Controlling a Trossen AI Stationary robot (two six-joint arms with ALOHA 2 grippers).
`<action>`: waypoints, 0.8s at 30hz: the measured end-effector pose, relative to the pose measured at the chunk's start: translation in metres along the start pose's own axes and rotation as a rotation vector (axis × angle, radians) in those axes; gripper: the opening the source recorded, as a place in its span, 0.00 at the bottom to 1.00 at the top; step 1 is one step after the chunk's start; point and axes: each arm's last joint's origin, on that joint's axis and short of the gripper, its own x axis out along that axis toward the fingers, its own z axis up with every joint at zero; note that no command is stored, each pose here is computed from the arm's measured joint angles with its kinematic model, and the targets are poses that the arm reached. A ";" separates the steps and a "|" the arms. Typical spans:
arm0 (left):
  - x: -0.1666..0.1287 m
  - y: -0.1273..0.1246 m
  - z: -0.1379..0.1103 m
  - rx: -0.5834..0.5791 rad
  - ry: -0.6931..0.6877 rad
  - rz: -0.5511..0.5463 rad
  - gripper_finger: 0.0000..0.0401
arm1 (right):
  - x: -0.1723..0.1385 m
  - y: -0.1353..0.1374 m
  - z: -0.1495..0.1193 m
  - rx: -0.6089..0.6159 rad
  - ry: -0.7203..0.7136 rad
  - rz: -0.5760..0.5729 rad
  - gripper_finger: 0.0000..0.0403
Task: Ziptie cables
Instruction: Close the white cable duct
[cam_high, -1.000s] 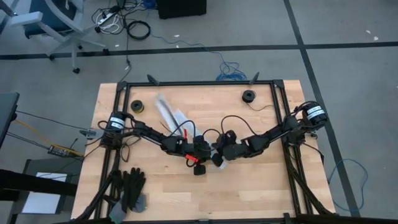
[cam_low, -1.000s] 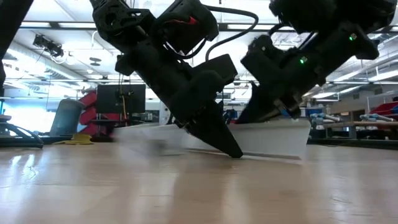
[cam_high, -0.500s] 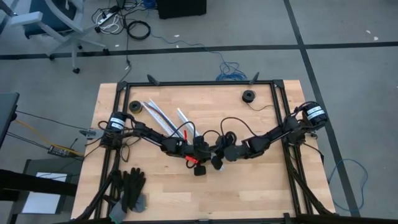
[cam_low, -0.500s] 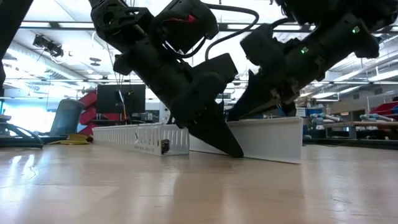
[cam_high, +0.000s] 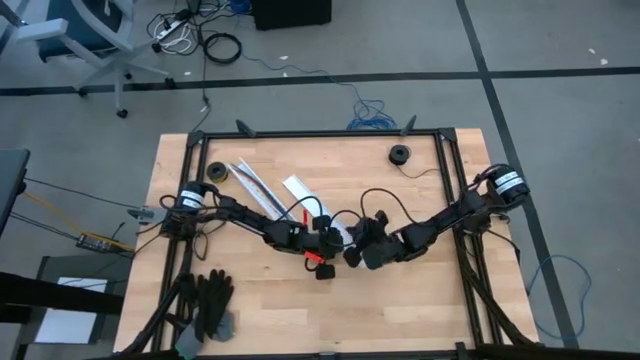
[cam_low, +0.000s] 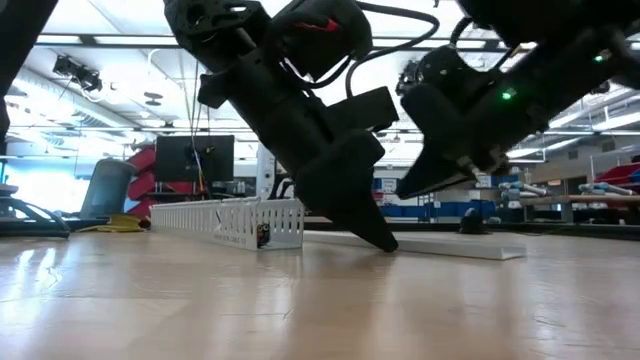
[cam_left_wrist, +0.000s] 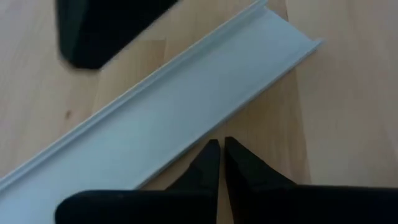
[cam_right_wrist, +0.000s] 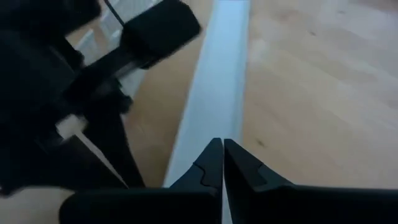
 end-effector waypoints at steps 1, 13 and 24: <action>0.000 0.000 0.000 0.000 0.004 0.002 0.00 | -0.001 -0.002 -0.002 -0.010 0.014 -0.013 0.00; 0.000 0.000 0.001 -0.009 -0.008 -0.027 0.00 | 0.016 -0.012 -0.018 0.044 0.300 0.052 0.00; -0.001 -0.002 0.001 -0.004 -0.013 -0.034 0.00 | 0.017 -0.004 -0.017 0.036 0.285 0.153 0.00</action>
